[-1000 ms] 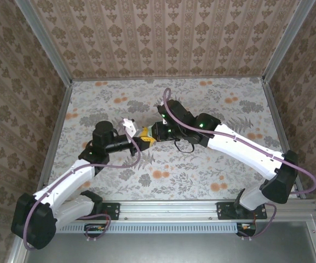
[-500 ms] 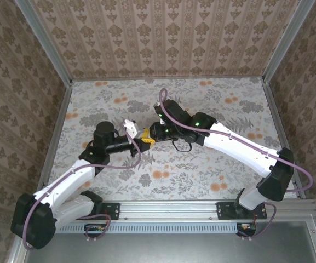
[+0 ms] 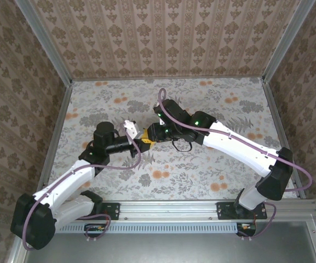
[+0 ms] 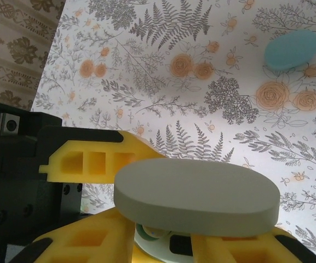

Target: Insert wireless bluetooth earbuds into charging case

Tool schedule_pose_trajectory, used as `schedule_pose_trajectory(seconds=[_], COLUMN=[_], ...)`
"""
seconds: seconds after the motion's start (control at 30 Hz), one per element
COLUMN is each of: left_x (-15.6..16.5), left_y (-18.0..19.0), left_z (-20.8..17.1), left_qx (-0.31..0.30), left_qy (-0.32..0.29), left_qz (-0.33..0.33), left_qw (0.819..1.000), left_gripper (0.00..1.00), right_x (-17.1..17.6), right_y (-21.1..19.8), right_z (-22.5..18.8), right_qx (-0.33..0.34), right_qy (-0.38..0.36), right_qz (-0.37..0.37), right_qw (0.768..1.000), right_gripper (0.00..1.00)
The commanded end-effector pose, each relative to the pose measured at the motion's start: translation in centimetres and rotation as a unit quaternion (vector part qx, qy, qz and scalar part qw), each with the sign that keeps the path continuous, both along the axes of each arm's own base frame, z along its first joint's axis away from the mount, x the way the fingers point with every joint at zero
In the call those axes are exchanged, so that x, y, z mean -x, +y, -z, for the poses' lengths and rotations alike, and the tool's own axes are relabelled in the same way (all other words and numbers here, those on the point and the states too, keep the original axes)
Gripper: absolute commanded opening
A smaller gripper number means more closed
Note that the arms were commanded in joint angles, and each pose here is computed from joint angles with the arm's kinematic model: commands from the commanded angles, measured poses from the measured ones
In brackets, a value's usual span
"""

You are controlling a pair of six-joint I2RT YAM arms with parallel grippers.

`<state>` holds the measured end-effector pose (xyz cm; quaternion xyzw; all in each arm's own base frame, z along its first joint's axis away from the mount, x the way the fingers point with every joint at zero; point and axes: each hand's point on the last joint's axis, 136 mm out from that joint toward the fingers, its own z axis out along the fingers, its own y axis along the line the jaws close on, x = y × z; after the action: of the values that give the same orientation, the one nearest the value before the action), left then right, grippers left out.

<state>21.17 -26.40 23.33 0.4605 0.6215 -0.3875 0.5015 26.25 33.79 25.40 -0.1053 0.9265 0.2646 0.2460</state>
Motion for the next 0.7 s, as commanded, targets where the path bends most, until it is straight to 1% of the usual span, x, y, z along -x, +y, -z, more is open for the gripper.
schedule_pose_trajectory(seconds=[0.0,0.13,0.27,0.4,0.63,0.67], left_x=[0.2,0.3,0.4,0.5,0.5,0.4], left_y=[0.0,0.1,0.3,0.6,1.1,1.3], left_z=[-0.8,-0.8,-0.6,-0.8,-1.3,-1.4], left_qx=[0.006,0.006,0.008,0.018,0.031,0.033], left_qy=[-0.027,-0.029,-0.031,-0.026,-0.02,-0.018], left_qz=[0.004,0.001,-0.001,0.0,0.0,-0.003], left_qw=[1.0,1.0,0.999,0.999,0.999,0.999], left_gripper=[0.0,0.0,0.0,0.0,0.0,0.0], right_x=[0.5,0.3,0.4,0.6,0.1,0.3], right_y=[0.2,0.1,0.0,-0.8,-1.8,-2.5], right_z=[-1.0,-2.2,-4.8,-6.3,-6.2,-7.1], right_qx=[-0.015,-0.05,-0.094,-0.107,-0.112,-0.12], right_qy=[0.01,0.011,-0.01,-0.027,-0.034,-0.044], right_qz=[-0.007,-0.002,-0.006,-0.005,0.005,0.008], right_qw=[1.0,0.999,0.995,0.994,0.993,0.992], right_gripper=[0.34,0.35,0.35,0.36,0.36,0.36])
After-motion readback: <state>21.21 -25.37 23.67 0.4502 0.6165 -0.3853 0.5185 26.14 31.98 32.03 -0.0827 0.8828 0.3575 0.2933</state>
